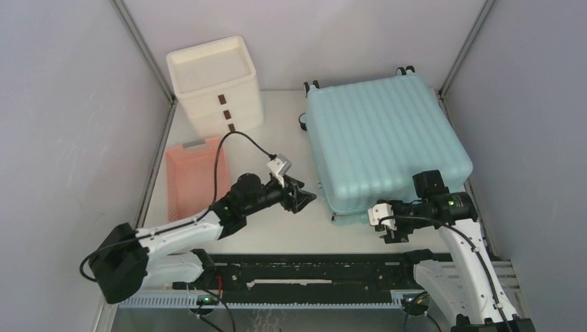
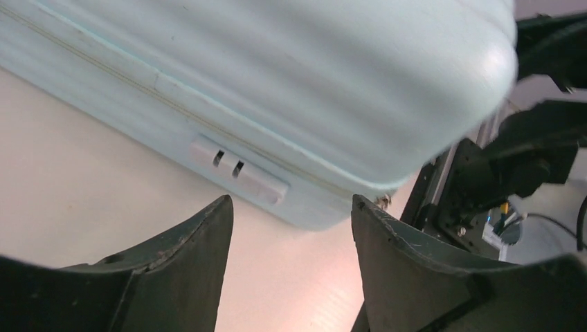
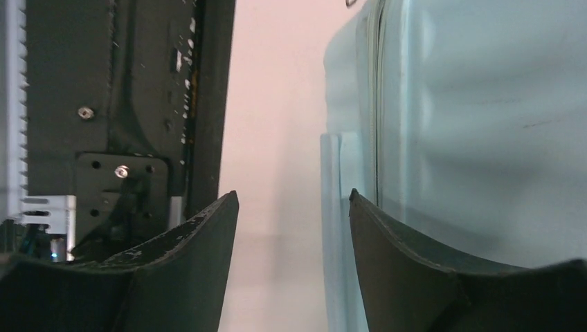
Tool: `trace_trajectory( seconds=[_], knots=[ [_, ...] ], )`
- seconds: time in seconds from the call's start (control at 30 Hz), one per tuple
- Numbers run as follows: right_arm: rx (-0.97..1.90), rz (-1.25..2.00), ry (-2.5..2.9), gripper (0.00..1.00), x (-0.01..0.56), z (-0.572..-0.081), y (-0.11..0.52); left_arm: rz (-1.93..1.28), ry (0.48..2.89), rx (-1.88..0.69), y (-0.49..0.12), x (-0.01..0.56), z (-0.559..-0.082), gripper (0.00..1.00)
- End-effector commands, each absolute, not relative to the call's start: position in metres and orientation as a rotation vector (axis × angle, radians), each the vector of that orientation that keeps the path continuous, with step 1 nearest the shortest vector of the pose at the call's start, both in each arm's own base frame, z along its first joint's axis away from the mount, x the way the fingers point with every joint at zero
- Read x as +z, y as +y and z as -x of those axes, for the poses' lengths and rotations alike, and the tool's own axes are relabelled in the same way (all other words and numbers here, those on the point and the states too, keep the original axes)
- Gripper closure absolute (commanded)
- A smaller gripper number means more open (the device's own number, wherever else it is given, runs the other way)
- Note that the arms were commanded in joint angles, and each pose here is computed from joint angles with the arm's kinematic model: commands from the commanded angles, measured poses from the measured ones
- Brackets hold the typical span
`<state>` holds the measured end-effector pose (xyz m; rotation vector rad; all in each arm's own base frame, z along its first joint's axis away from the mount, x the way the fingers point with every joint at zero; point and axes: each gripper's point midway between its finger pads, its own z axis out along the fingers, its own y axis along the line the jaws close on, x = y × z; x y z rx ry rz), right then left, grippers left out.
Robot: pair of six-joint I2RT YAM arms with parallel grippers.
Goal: Open, take out, and arrange the luggage
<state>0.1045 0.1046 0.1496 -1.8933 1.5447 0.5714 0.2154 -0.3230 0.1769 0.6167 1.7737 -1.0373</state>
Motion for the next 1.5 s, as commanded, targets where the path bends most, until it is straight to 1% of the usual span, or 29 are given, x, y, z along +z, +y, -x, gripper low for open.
trace_trajectory(
  seconds=[0.0,0.13,0.3,0.43,0.63,0.93,1.13,1.3,1.37,1.4,1.47],
  knots=[
    [0.352,1.921,1.510,0.34,0.137,-0.138,0.091,-0.706,1.559,-0.995,-0.308,0.197,-0.194,0.32],
    [0.253,1.932,1.527,0.39,0.120,-0.150,0.081,-0.786,1.486,-1.005,-0.310,0.188,-0.166,0.31],
    [0.205,1.884,1.581,0.49,0.108,-0.160,0.076,-0.801,1.500,-0.995,-0.324,0.173,-0.153,0.32],
    [0.163,1.858,1.601,0.51,0.102,-0.164,0.072,-0.827,1.510,-0.996,-0.346,0.167,-0.145,0.34],
    [0.183,1.847,1.617,0.54,0.093,-0.158,0.073,-0.826,1.534,-0.984,-0.381,0.159,-0.143,0.37],
    [0.226,1.818,1.630,0.60,0.088,-0.152,0.077,-0.787,1.577,-0.939,-0.401,0.155,-0.156,0.45],
    [0.233,1.795,1.637,0.64,0.089,-0.154,0.079,-0.796,1.596,-0.969,-0.408,0.152,-0.152,0.56],
    [0.244,1.787,1.640,0.69,0.089,-0.154,0.080,-0.777,1.626,-0.968,-0.411,0.152,-0.155,0.66],
    [0.247,1.787,1.644,0.71,0.088,-0.153,0.080,-0.783,1.626,-0.984,-0.413,0.154,-0.152,0.74],
    [0.249,1.788,1.645,0.72,0.088,-0.153,0.080,-0.783,1.628,-0.993,-0.413,0.154,-0.151,0.76],
    [0.252,1.788,1.647,0.74,0.087,-0.152,0.080,-0.792,1.631,-1.005,-0.414,0.153,-0.149,0.85]
  ],
)
